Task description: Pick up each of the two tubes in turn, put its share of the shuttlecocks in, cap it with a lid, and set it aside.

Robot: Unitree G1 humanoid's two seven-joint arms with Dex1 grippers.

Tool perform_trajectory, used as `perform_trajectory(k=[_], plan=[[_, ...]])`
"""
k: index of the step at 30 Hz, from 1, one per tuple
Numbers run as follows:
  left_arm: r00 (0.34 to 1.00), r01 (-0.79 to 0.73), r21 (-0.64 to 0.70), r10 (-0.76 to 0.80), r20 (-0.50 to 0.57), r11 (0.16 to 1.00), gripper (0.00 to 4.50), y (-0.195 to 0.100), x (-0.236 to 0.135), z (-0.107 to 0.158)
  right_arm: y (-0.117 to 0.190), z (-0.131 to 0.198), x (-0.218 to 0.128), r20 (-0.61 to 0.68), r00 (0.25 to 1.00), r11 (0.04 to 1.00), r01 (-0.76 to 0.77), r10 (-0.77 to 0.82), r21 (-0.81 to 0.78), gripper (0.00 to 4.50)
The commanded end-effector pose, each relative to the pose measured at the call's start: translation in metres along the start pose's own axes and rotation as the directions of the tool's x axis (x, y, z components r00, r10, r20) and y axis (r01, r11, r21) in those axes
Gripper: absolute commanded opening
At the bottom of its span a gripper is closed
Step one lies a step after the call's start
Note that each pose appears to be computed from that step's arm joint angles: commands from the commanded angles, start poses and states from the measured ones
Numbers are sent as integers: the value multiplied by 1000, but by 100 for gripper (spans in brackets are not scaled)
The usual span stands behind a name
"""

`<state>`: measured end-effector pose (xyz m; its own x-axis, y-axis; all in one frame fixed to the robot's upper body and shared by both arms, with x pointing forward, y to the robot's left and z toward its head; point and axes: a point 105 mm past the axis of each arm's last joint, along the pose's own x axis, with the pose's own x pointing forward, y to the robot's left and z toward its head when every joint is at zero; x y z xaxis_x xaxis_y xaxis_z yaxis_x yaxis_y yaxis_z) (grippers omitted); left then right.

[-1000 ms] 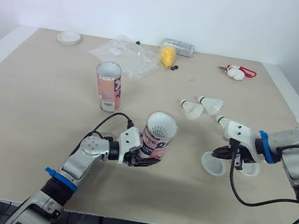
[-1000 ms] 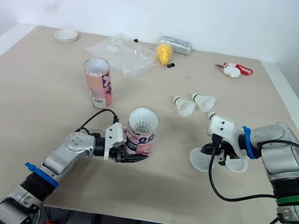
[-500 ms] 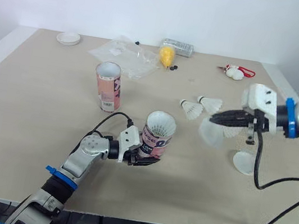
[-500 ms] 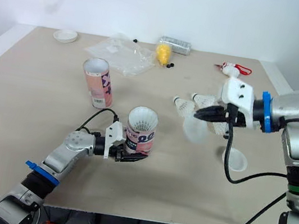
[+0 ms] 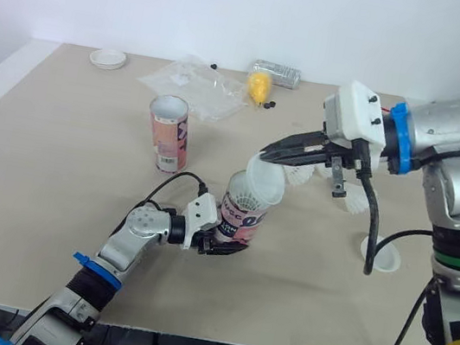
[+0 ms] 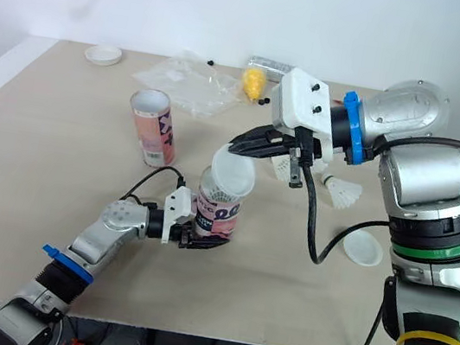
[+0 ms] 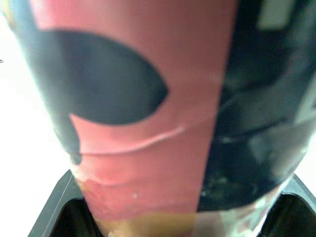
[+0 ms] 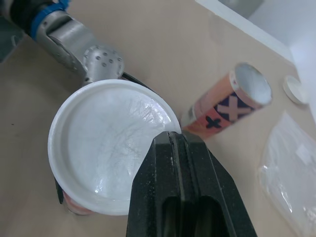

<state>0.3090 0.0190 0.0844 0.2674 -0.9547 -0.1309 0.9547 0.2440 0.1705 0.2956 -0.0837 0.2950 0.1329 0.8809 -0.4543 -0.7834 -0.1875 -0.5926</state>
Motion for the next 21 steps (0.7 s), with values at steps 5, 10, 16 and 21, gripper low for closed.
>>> perform_trajectory(k=[5, 10, 16, 21], plan=[[994, -28, -74, 20, -105, 997, 301, -1, -6, -28, 1, 5, 12, 0, 999, 994, -43, 44, -100, 2], [994, -30, -74, 22, -105, 997, 301, -1, -7, -28, -2, -1, 15, -17, 999, 991, -50, 48, -123, 2], [994, -32, -80, 23, -109, 996, 301, -2, -8, -29, -4, -8, 12, -73, 994, 983, -86, 75, -162, 2], [994, -35, -82, 25, -110, 996, 301, -1, -8, -29, -5, -11, 13, -103, 991, 974, -104, 84, -200, 2]])
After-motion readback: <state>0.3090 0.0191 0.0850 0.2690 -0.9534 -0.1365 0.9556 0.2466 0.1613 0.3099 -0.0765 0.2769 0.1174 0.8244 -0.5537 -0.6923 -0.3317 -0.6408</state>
